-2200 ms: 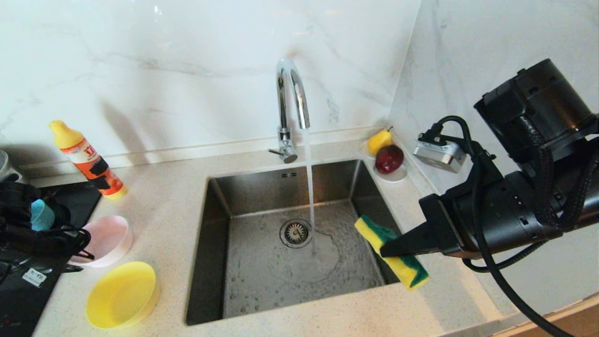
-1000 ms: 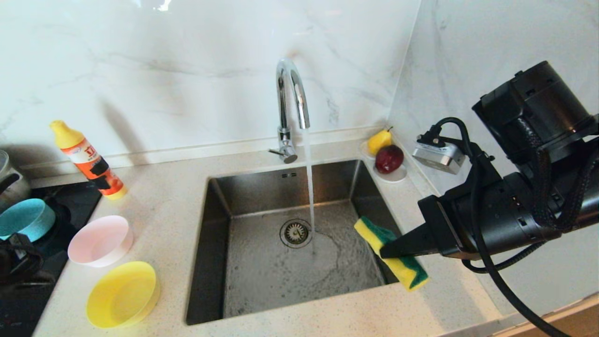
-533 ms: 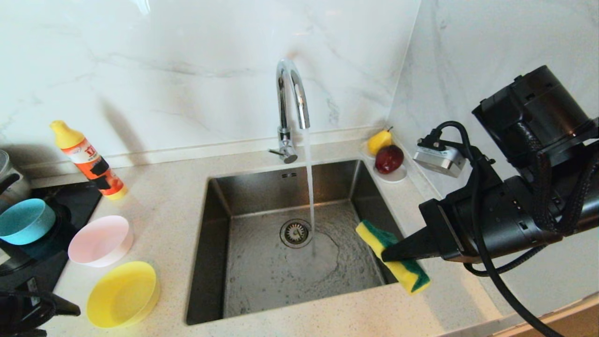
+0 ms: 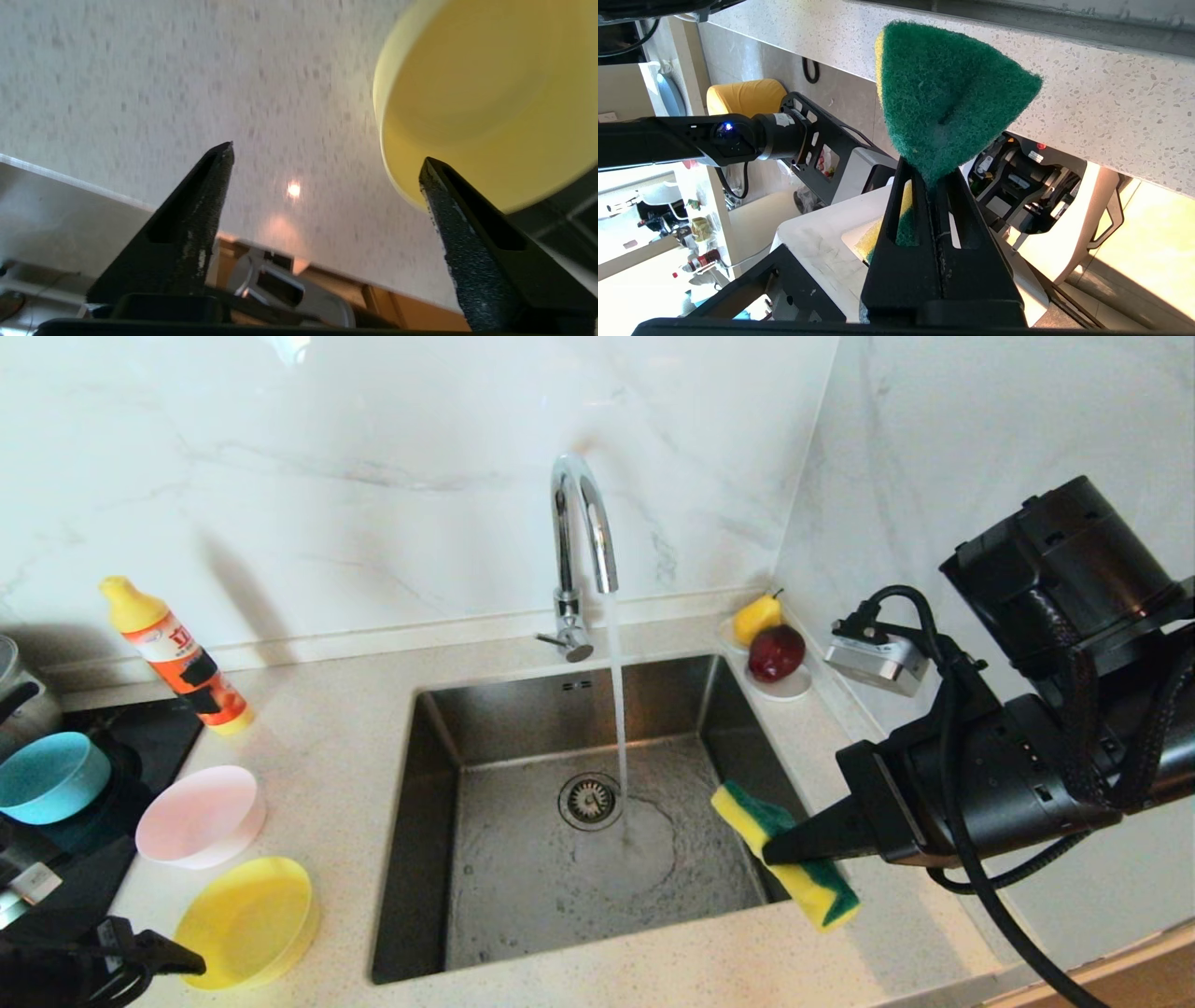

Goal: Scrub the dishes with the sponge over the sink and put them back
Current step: Wash the bowl

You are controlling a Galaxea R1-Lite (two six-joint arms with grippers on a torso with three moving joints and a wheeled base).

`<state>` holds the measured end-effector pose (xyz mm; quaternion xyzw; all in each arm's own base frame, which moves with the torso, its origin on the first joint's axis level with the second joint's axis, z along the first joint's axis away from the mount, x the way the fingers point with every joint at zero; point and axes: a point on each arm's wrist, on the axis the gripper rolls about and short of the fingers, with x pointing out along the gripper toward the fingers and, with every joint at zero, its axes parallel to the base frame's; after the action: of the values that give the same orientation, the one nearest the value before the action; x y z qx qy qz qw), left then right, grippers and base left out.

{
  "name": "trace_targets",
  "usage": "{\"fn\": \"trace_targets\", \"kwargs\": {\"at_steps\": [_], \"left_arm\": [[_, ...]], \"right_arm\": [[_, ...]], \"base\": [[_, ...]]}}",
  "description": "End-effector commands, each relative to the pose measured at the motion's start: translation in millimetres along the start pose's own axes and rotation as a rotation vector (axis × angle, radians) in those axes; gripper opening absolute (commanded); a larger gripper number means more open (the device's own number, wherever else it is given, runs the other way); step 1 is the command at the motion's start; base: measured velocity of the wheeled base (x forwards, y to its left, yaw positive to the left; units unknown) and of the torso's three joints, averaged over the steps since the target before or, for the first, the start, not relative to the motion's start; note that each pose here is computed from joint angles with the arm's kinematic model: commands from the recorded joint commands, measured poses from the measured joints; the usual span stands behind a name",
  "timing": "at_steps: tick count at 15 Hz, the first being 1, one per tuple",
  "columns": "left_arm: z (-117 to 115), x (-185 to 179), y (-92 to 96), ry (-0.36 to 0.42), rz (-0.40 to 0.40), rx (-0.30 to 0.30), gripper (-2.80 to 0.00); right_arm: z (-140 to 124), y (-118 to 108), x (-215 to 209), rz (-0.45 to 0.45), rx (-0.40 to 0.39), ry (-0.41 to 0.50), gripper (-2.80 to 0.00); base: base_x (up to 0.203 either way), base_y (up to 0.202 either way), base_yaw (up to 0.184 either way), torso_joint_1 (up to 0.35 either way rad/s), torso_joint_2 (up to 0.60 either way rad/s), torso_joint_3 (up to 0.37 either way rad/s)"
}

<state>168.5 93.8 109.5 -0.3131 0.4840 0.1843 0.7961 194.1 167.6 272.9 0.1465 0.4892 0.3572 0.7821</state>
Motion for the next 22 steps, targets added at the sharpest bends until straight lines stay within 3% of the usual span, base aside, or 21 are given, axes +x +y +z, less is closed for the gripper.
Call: {"fn": "trace_targets", "kwargs": {"at_steps": [1, 4, 9, 14, 15, 22], "left_arm": [[1.3, 11.7, 2.8, 0.022, 0.006, -0.01, 0.0], [-0.6, 23.9, 6.5, 0.048, 0.014, -0.018, 0.0], [-1.6, 39.2, 11.3, -0.01, 0.034, -0.016, 0.0], [-1.6, 39.6, 11.0, -0.006, 0.034, -0.018, 0.0], [-1.6, 39.8, 11.1, -0.005, 0.035, -0.019, -2.8], [3.6, 34.3, 8.3, -0.029, 0.03, -0.031, -2.8]], "right_arm": [[-0.6, -0.2, 0.2, 0.0, 0.004, 0.005, -2.8], [-0.9, 0.2, -1.2, 0.003, 0.003, 0.003, -2.8], [-3.3, 0.8, -5.3, 0.005, -0.002, -0.004, -2.8], [-3.9, 0.0, -4.0, 0.004, 0.002, 0.002, -2.8], [-3.9, 0.0, -4.1, 0.004, 0.002, 0.002, -2.8], [-4.7, 1.1, -6.5, 0.008, -0.002, -0.003, -2.8]], "base": [[0.0, 0.0, 0.0, 0.0, 0.0, 0.0], [0.0, 0.0, 0.0, 0.0, 0.0, 0.0], [0.0, 0.0, 0.0, 0.0, 0.0, 0.0], [0.0, 0.0, 0.0, 0.0, 0.0, 0.0], [0.0, 0.0, 0.0, 0.0, 0.0, 0.0], [0.0, 0.0, 0.0, 0.0, 0.0, 0.0]]}}
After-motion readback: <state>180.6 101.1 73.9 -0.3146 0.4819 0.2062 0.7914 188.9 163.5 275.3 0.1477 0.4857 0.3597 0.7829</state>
